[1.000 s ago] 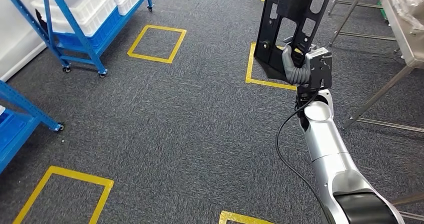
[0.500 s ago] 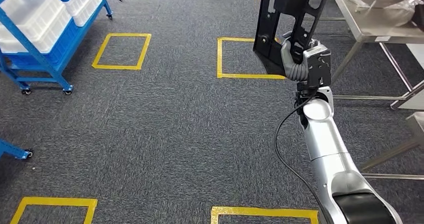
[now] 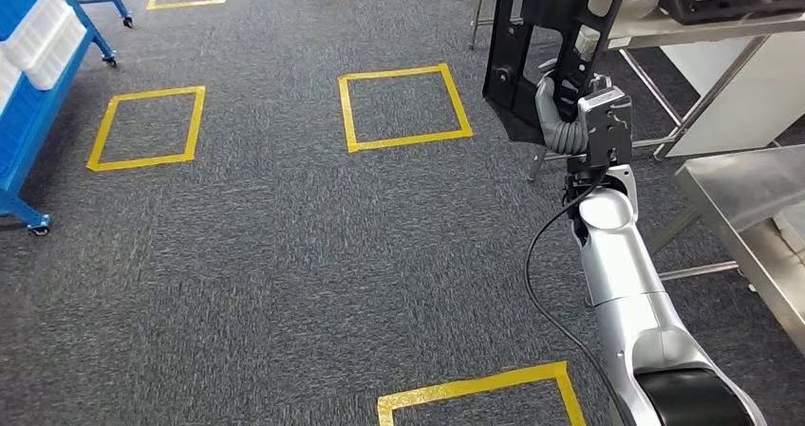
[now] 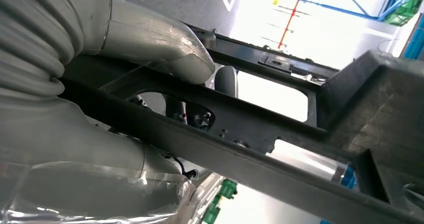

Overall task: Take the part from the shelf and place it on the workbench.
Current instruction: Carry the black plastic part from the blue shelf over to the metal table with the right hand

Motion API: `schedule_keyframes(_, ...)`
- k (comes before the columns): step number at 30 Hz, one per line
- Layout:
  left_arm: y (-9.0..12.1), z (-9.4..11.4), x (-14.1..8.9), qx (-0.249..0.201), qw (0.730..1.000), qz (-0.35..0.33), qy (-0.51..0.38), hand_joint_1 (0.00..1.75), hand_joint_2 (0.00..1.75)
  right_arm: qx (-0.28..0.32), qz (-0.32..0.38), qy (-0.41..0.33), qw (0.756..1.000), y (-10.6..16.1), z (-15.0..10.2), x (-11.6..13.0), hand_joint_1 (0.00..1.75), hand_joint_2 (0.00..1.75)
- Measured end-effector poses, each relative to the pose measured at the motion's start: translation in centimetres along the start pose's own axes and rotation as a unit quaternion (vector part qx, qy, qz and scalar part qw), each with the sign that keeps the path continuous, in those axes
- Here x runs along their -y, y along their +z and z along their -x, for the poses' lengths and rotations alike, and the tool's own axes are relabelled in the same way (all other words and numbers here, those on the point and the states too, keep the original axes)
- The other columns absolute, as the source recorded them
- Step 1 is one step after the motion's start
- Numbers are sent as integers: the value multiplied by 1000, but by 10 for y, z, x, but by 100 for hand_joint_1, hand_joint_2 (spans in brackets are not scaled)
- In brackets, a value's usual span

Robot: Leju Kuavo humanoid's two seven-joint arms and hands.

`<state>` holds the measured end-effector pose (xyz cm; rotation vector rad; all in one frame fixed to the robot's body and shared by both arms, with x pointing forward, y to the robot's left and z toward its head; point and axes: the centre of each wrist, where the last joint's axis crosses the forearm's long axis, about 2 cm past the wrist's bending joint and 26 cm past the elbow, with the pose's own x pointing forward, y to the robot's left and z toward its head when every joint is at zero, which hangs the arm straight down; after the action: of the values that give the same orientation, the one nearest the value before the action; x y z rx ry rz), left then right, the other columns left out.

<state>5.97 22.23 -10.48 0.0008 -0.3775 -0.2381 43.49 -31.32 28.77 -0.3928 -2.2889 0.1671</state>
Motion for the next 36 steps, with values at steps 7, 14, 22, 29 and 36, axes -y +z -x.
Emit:
schedule_keyframes(7,1,0,3,-1,1000,-4,3,0,175,5,36,250,967,-15,-1,1,175,175)
schedule_keyframes(14,1,0,3,-5,1000,-9,7,0,175,139,-72,668,727,-38,2,-22,175,175)
schedule_keyframes(22,1,2,4,1,1000,-9,10,0,175,104,-100,661,737,-43,20,-8,175,175)
schedule_keyframes(29,1,3,5,0,1000,-8,11,0,175,94,-123,659,736,-34,34,1,175,175)
schedule_keyframes(36,2,2,8,0,1000,-5,11,0,175,83,-130,669,727,-30,41,15,175,175)
